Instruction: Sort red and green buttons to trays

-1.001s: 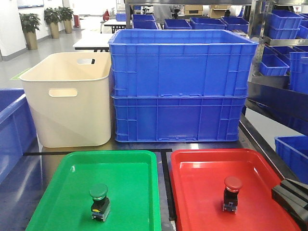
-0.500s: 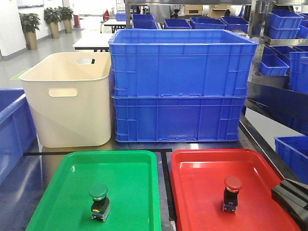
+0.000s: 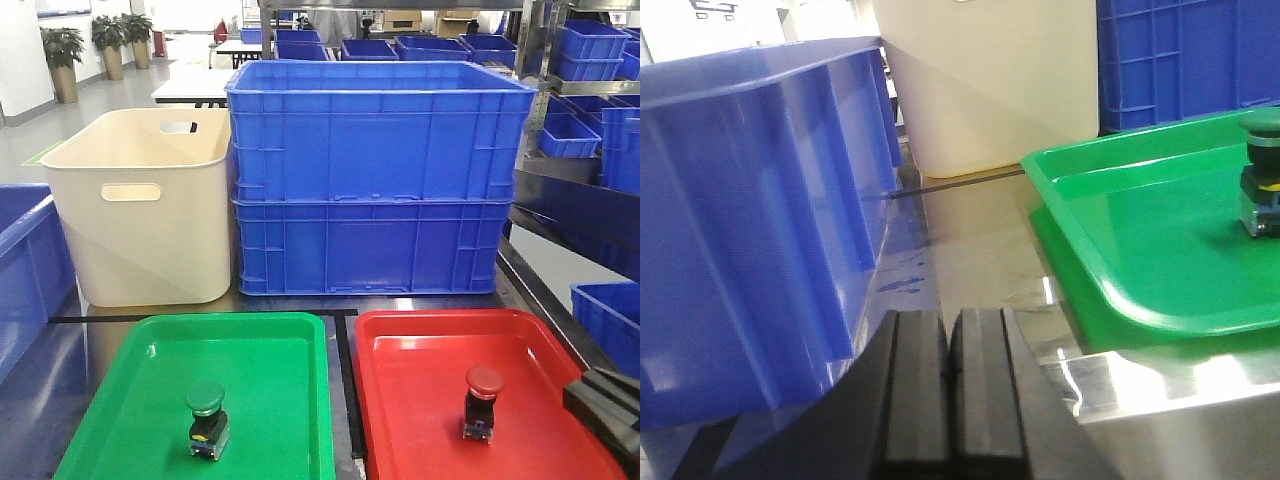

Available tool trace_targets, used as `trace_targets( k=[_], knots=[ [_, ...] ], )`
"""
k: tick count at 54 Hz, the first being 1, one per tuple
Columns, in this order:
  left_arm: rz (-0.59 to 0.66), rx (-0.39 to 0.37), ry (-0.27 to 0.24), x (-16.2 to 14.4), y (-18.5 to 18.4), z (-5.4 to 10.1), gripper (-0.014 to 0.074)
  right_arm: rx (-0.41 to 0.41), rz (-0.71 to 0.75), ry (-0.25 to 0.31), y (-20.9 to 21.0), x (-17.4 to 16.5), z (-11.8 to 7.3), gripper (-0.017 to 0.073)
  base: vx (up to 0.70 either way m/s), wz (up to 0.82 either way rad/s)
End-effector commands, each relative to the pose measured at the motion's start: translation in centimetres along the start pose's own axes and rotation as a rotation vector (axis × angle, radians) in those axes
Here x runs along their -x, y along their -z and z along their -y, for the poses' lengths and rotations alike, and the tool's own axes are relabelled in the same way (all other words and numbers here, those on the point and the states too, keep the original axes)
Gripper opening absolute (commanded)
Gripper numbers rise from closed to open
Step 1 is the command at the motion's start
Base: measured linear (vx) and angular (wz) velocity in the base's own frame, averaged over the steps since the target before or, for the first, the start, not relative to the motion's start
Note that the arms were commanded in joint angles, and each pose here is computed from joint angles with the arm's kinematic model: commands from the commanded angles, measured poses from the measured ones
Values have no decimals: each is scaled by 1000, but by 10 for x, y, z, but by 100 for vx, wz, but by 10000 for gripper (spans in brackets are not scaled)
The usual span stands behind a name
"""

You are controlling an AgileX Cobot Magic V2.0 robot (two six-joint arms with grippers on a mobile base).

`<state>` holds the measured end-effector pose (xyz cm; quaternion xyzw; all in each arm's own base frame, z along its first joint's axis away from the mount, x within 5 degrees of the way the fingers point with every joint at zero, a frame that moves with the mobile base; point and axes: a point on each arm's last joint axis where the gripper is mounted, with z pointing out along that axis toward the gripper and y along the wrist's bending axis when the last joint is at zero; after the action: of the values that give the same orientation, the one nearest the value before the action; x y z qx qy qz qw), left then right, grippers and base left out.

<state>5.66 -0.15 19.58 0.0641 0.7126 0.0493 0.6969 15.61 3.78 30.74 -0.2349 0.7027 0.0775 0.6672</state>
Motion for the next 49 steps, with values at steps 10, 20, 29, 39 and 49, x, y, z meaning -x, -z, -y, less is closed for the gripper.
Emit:
trace_targets(
  k=[10,20,29,39,49],
  knots=[
    [109,26,13,16,3,-3,-4,-276,161,-159,20,-12,12,-12,0,0],
    [109,26,13,16,3,-3,-4,-421,150,-131,61,-56,-5,-12,0,0],
    [109,26,13,16,3,-3,-4,-441,224,-118,86,-98,-27,-12,0,0],
    [109,26,13,16,3,-3,-4,-471,114,-112,96,-112,-31,-12,0,0],
    [109,27,13,16,3,-3,-4,-473,115,-112,96,-111,-31,-12,0,0]
  ],
)
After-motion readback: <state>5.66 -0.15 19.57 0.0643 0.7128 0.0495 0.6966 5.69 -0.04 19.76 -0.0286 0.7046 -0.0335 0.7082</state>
